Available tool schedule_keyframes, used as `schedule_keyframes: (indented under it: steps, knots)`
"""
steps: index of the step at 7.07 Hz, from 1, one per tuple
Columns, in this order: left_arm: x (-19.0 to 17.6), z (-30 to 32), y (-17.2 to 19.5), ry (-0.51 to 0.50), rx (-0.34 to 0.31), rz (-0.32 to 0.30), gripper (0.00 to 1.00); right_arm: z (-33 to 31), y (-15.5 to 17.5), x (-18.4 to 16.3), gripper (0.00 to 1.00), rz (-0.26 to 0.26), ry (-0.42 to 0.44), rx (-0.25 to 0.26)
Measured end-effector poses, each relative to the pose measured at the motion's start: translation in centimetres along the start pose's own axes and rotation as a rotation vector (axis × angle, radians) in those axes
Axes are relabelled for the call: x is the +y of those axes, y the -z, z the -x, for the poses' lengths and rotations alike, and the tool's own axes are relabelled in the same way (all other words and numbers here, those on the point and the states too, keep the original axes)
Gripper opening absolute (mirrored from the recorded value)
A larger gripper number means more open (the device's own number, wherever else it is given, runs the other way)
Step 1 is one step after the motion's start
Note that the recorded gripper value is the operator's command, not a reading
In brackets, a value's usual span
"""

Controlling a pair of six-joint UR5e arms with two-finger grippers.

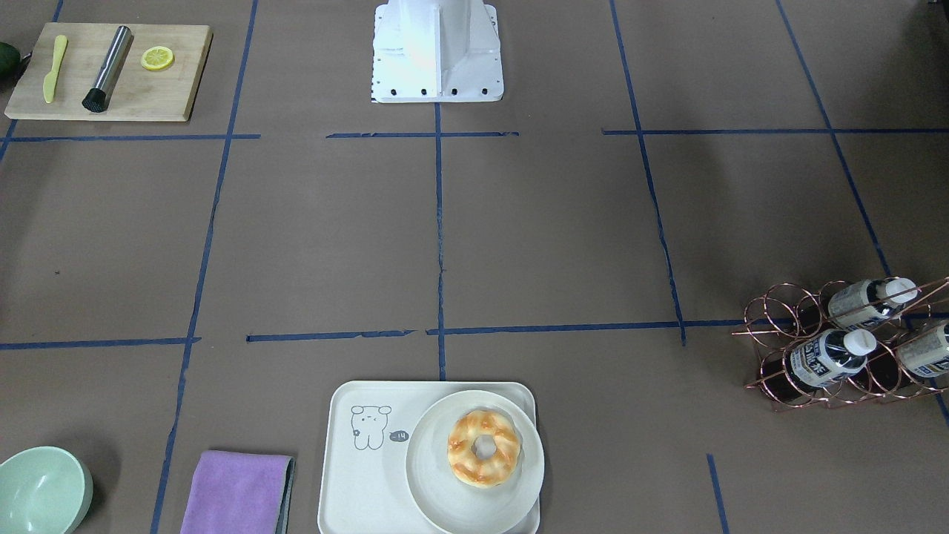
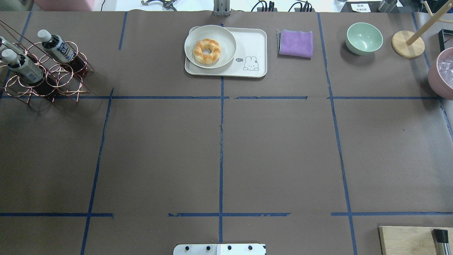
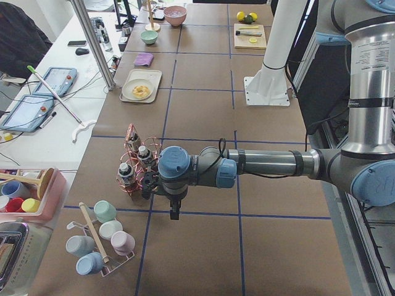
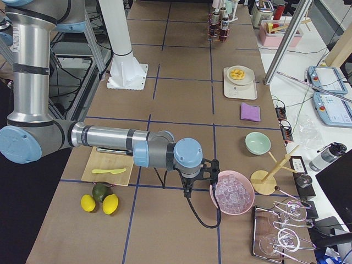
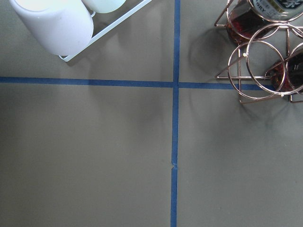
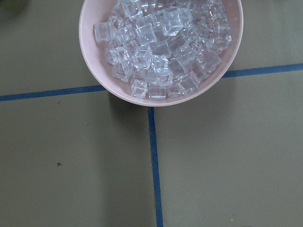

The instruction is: Place tea on tray

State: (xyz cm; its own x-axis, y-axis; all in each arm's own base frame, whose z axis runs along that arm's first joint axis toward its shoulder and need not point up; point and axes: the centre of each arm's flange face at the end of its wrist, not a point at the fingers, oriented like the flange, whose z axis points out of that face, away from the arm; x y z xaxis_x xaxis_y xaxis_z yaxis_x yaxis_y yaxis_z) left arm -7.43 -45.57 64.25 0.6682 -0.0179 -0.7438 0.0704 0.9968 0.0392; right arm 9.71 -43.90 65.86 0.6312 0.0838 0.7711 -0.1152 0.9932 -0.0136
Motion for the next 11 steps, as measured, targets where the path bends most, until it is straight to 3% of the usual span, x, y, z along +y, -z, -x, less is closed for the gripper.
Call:
schedule_keyframes:
  steps: [8,11]
  knots:
    - [-0.2,-0.4,0.4,-0.014,0.003,-0.01,1.0,0.3,0.3,-0.3,1.0,-0.006,0.003,0.0]
    - [-0.6,-3.8,3.2,-0.061,0.014,-0.068,1.0,1.0,0.7,-0.4,1.0,-0.015,0.012,-0.006]
